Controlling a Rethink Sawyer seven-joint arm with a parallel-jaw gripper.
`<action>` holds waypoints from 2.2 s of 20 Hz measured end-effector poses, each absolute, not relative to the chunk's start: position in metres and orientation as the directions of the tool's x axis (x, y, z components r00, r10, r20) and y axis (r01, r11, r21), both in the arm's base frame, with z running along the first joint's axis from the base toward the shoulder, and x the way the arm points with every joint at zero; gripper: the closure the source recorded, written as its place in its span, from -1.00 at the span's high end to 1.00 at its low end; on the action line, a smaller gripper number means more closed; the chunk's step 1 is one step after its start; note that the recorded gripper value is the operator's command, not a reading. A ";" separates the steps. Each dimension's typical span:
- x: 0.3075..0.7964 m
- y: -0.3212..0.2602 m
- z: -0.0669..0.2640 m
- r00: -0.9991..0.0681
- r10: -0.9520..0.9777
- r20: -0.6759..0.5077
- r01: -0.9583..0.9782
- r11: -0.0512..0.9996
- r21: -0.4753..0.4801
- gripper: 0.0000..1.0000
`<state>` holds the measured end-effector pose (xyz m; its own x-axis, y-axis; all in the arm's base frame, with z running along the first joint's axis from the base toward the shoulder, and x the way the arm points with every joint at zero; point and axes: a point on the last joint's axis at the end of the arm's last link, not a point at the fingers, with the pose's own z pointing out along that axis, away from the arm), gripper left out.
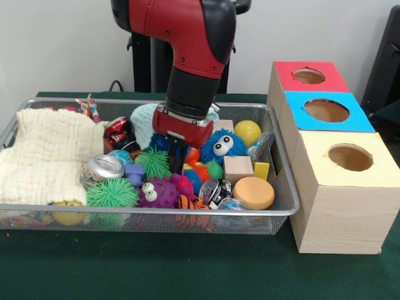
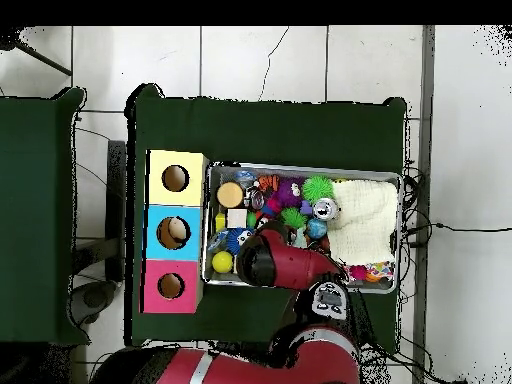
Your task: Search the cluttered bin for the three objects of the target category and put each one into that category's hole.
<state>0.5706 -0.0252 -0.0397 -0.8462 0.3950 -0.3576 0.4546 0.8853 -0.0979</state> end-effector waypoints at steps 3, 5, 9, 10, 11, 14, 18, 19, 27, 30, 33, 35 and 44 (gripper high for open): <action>0.569 -0.029 -0.037 -0.851 0.405 -0.335 0.459 0.883 -0.099 -1.00; 0.569 -0.033 -0.036 -0.852 0.415 -0.320 0.466 0.879 -0.100 -1.00; 0.569 -0.044 -0.027 -0.847 0.448 -0.285 0.492 0.865 -0.103 -1.00; 0.570 -0.045 -0.025 -0.846 0.453 -0.280 0.496 0.862 -0.102 -1.00; 0.572 -0.047 -0.020 -0.844 0.464 -0.268 0.504 0.858 -0.100 -1.00; 0.576 -0.046 -0.009 -0.843 0.473 -0.255 0.509 0.855 -0.097 -1.00; 0.581 -0.046 0.006 -0.843 0.480 -0.243 0.514 0.852 -0.099 -1.00; 0.582 -0.046 0.010 -0.843 0.481 -0.240 0.515 0.851 -0.100 -1.00; 0.587 -0.047 0.029 -0.841 0.488 -0.235 0.520 0.848 -0.101 -1.00; 0.587 -0.047 0.029 -0.841 0.488 -0.235 0.520 0.848 -0.101 -1.00; 0.586 -0.046 0.028 -0.841 0.488 -0.232 0.520 0.848 -0.102 -1.00; 0.585 -0.046 0.027 -0.842 0.488 -0.231 0.520 0.848 -0.102 -1.00; 0.577 -0.042 0.017 -0.854 0.475 -0.209 0.504 0.856 -0.114 -1.00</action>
